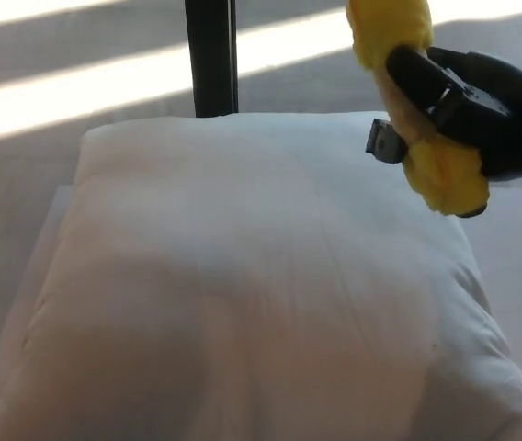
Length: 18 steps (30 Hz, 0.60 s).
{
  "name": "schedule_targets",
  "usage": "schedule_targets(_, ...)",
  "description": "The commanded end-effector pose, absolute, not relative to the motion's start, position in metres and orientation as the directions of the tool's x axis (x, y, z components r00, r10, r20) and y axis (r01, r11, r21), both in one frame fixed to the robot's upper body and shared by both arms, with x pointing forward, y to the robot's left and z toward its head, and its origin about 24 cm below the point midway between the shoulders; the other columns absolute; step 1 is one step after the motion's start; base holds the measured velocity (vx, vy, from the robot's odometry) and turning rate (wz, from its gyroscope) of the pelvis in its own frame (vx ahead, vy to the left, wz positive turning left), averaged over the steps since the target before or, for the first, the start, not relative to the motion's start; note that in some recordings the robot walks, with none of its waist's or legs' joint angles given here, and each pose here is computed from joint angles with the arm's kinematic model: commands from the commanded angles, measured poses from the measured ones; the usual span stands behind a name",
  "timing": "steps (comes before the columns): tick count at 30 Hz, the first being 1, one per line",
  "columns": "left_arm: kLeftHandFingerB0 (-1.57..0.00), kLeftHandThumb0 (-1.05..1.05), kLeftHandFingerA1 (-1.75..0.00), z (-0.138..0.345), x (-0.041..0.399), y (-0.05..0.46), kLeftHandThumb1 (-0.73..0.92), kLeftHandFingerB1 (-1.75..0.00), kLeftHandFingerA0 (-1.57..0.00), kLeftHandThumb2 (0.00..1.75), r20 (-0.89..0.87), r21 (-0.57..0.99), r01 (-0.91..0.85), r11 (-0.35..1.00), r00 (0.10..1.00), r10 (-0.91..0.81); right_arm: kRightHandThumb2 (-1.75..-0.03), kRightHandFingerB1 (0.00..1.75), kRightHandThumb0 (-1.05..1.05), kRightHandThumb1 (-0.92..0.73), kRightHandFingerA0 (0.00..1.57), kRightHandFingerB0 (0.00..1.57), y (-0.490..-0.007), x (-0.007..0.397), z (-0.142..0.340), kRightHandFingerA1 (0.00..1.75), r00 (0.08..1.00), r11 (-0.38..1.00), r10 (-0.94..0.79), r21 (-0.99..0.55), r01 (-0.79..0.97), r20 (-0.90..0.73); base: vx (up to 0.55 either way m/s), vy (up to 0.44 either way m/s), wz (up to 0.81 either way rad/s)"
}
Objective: A hammer is kept on the right hand side and a pillow is kept on the left hand side on the desk infront of the robot and the robot uses its right hand to pick up the hammer and makes a downward swinging motion to hit the pillow
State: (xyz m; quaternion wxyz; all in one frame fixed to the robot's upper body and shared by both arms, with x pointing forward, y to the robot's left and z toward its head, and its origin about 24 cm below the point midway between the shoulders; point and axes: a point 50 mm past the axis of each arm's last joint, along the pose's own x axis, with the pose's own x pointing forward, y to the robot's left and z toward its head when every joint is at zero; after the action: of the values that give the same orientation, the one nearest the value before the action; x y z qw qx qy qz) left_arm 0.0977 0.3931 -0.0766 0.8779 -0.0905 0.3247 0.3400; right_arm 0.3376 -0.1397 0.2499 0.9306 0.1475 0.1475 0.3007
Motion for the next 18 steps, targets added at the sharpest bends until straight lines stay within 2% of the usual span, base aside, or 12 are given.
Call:
schedule_targets(1, -0.59, -0.53, -0.47, -0.067, 0.097, 0.403, 0.64, -0.44, -0.66, 0.60, -0.587, 0.083, -0.649, 0.756, 0.582, 0.563, -1.07, 1.62, -0.33, -0.69, 1.05, 0.79, -0.117, 0.307, 0.217, 1.75, 0.545, 0.617, 0.785, 0.442, -0.651, -0.293, 0.00, 0.000, 0.00)
schedule_targets(2, -0.59, -0.53, -0.47, -0.066, 0.097, 0.403, 0.64, -0.44, -0.66, 0.60, -0.586, 0.083, -0.648, 0.757, 0.582, 0.563, -1.07, 1.62, -0.33, -0.69, 1.05, 0.79, -0.118, 0.306, 0.217, 1.75, 0.546, 0.617, 0.785, 0.441, -0.652, -0.293, 0.00, 0.000, 0.00)
schedule_targets(3, -0.57, -0.52, -0.46, -0.066, 0.098, 0.403, 0.65, -0.43, -0.64, 0.60, -0.587, 0.079, -0.649, 0.757, 0.583, 0.562, -1.15, 1.67, -0.35, -0.60, 1.06, 0.76, -0.122, 0.309, 0.189, 1.75, 0.531, 0.661, 0.750, 0.478, -0.578, -0.395, 0.00, 0.000, 0.00)
schedule_targets(5, -0.57, -0.52, -0.46, -0.066, 0.098, 0.403, 0.65, -0.43, -0.64, 0.60, -0.587, 0.078, -0.649, 0.757, 0.584, 0.561, -1.15, 1.67, -0.35, -0.60, 1.06, 0.76, -0.124, 0.308, 0.177, 1.75, 0.519, 0.679, 0.734, 0.489, -0.547, -0.439, 0.00, 0.000, 0.00)
schedule_targets(6, -0.59, -0.54, -0.47, -0.066, 0.098, 0.403, 0.63, -0.44, -0.68, 0.60, -0.582, 0.090, -0.644, 0.760, 0.585, 0.565, -1.31, 1.65, -0.29, -0.51, 1.08, 0.78, -0.130, 0.307, 0.152, 1.75, 0.496, 0.712, 0.702, 0.518, -0.474, -0.512, 0.00, 0.000, 0.00)
schedule_targets(7, -0.60, -0.54, -0.46, -0.065, 0.099, 0.404, 0.64, -0.44, -0.69, 0.60, -0.581, 0.100, -0.644, 0.759, 0.581, 0.570, -1.22, 1.37, -0.29, -0.55, 1.12, 0.87, -0.133, 0.304, 0.139, 1.75, 0.506, 0.761, 0.648, 0.480, -0.436, -0.569, 0.00, 0.000, 0.00)
schedule_targets(8, -0.60, -0.54, -0.46, -0.065, 0.099, 0.404, 0.64, -0.44, -0.69, 0.60, -0.581, 0.101, -0.644, 0.758, 0.581, 0.570, -1.22, 1.37, -0.29, -0.55, 1.12, 0.87, -0.133, 0.304, 0.137, 1.75, 0.507, 0.766, 0.643, 0.475, -0.433, -0.575, 0.00, 0.000, 0.00)
schedule_targets(9, -0.59, -0.53, -0.46, -0.065, 0.101, 0.404, 0.64, -0.44, -0.65, 0.60, -0.583, 0.089, -0.643, 0.761, 0.586, 0.563, -1.20, 1.60, -0.34, -0.53, 1.07, 0.75, -0.137, 0.300, 0.115, 1.75, 0.495, 0.790, 0.612, 0.443, -0.425, -0.617, 0.00, 0.000, 0.00)
schedule_targets(12, -0.59, -0.54, -0.46, -0.064, 0.103, 0.404, 0.64, -0.43, -0.65, 0.60, -0.577, 0.089, -0.639, 0.764, 0.592, 0.562, -1.25, 1.63, -0.33, -0.54, 1.09, 0.74, -0.139, 0.300, 0.107, 1.75, 0.489, 0.806, 0.591, 0.435, -0.402, -0.642, 0.00, 0.000, 0.00)
schedule_targets(13, -0.62, -0.57, -0.45, -0.064, 0.102, 0.404, 0.61, -0.44, -0.67, 0.59, -0.576, 0.093, -0.639, 0.764, 0.591, 0.564, -1.27, 1.70, -0.32, -0.60, 1.09, 0.73, -0.147, 0.300, 0.092, 1.75, 0.516, 0.856, 0.515, 0.380, -0.350, -0.684, 0.00, 0.000, 0.00)
schedule_targets(14, -0.64, -0.56, -0.45, -0.065, 0.103, 0.404, 0.61, -0.44, -0.66, 0.59, -0.583, 0.088, -0.651, 0.754, 0.580, 0.569, -1.22, 1.73, -0.33, -0.65, 1.09, 0.68, -0.152, 0.301, 0.086, 1.75, 0.524, 0.871, 0.489, 0.361, -0.332, -0.698, 0.00, 0.000, 0.00)
schedule_targets(18, -0.64, -0.57, -0.47, -0.064, 0.104, 0.404, 0.60, -0.45, -0.68, 0.59, -0.573, 0.095, -0.644, 0.759, 0.589, 0.571, -1.18, 1.75, -0.35, -0.66, 1.08, 0.72, -0.168, 0.305, 0.067, 1.75, 0.517, 0.901, 0.433, 0.341, -0.267, -0.738, 0.00, 0.000, 0.00)
